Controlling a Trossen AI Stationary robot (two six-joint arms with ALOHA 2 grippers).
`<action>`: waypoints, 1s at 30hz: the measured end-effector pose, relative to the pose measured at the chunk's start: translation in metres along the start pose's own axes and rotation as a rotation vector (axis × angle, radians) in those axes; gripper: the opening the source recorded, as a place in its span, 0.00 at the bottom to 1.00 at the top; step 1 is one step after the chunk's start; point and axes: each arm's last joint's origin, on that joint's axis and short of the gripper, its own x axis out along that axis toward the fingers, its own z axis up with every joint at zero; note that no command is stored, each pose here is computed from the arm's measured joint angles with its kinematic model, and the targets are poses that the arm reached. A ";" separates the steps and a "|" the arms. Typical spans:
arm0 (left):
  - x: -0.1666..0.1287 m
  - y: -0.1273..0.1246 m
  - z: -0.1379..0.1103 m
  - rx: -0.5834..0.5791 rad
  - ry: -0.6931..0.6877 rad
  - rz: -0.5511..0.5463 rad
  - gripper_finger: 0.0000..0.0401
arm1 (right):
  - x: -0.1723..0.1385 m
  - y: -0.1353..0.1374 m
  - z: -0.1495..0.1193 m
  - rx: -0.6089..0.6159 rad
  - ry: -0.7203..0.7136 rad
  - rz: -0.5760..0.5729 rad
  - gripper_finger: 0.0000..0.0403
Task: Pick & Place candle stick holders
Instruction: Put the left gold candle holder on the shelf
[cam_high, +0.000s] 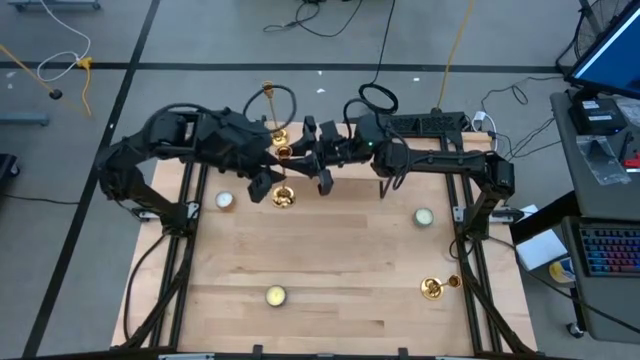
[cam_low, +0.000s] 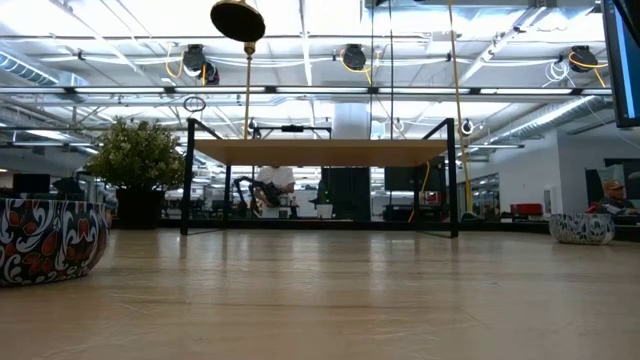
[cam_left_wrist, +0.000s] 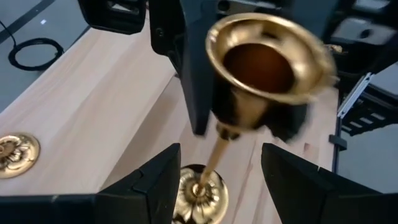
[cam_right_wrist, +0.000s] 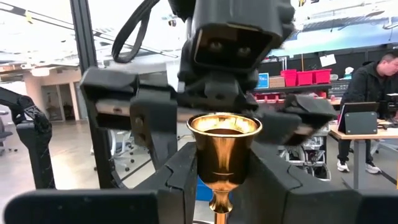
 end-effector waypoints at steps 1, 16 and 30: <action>0.002 0.000 0.000 0.000 0.005 0.003 0.56 | 0.000 0.000 0.000 0.000 0.000 0.001 0.24; 0.010 -0.001 0.007 -0.010 -0.047 0.036 0.48 | 0.002 0.005 -0.001 0.004 0.000 0.014 0.24; 0.008 -0.002 0.008 0.019 -0.069 0.026 0.05 | 0.002 0.005 -0.001 0.016 0.008 0.008 0.24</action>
